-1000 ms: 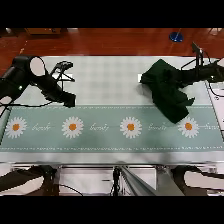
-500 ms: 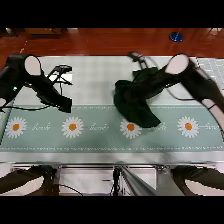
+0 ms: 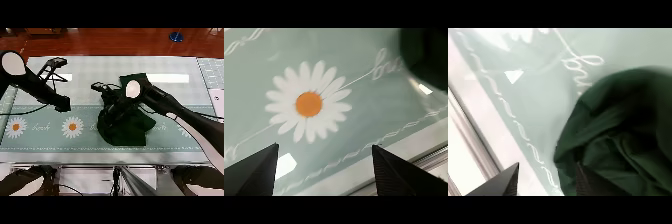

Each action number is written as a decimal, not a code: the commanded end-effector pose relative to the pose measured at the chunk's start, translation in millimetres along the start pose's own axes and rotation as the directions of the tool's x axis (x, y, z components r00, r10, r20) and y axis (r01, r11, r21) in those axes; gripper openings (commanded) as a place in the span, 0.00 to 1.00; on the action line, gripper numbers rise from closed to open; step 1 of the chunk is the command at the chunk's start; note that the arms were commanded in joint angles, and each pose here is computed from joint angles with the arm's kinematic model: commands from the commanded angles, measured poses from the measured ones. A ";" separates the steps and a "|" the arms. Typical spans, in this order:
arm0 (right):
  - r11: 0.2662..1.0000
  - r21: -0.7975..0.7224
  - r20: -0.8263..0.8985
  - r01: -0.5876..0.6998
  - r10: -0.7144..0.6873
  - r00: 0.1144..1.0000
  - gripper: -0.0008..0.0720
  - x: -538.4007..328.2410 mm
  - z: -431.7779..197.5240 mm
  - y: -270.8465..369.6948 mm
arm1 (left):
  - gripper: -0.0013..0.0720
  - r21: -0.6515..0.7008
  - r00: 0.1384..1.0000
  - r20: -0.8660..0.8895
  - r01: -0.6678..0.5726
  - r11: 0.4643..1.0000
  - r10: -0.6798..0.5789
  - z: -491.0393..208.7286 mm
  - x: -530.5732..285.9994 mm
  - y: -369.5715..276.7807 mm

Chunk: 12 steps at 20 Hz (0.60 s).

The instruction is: Fold the shirts.

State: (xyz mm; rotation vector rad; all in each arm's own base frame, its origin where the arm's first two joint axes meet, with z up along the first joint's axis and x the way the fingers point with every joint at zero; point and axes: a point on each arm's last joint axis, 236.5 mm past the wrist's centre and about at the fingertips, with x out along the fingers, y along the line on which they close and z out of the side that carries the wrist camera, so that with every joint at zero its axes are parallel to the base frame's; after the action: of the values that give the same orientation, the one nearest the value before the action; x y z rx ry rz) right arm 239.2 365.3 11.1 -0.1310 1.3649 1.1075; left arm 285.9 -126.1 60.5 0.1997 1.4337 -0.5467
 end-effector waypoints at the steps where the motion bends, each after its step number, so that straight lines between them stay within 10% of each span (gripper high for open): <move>1: 0.996 -0.077 0.108 0.050 -0.041 0.993 0.61 -60.8 18.7 4.0 | 1.00 0.044 0.976 0.154 0.151 0.988 -0.156 34.7 -8.0 -37.5; 6: 0.873 0.209 0.440 0.440 -0.486 0.755 0.61 -243.3 45.8 -122.3 | 1.00 0.067 0.954 0.228 0.183 0.981 -0.194 54.9 -9.6 -45.1; 12: 0.741 0.538 0.230 0.402 -0.588 0.776 0.70 -271.2 -43.9 -262.1 | 1.00 0.056 0.958 0.038 0.282 0.958 -0.285 27.9 61.9 -57.9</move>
State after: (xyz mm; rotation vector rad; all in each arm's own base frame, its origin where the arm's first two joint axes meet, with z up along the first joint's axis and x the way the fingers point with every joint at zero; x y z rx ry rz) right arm 427.9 116.3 113.3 -0.0024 1.0142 0.4313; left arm 301.0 -191.4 44.6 0.0337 1.3439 -0.7542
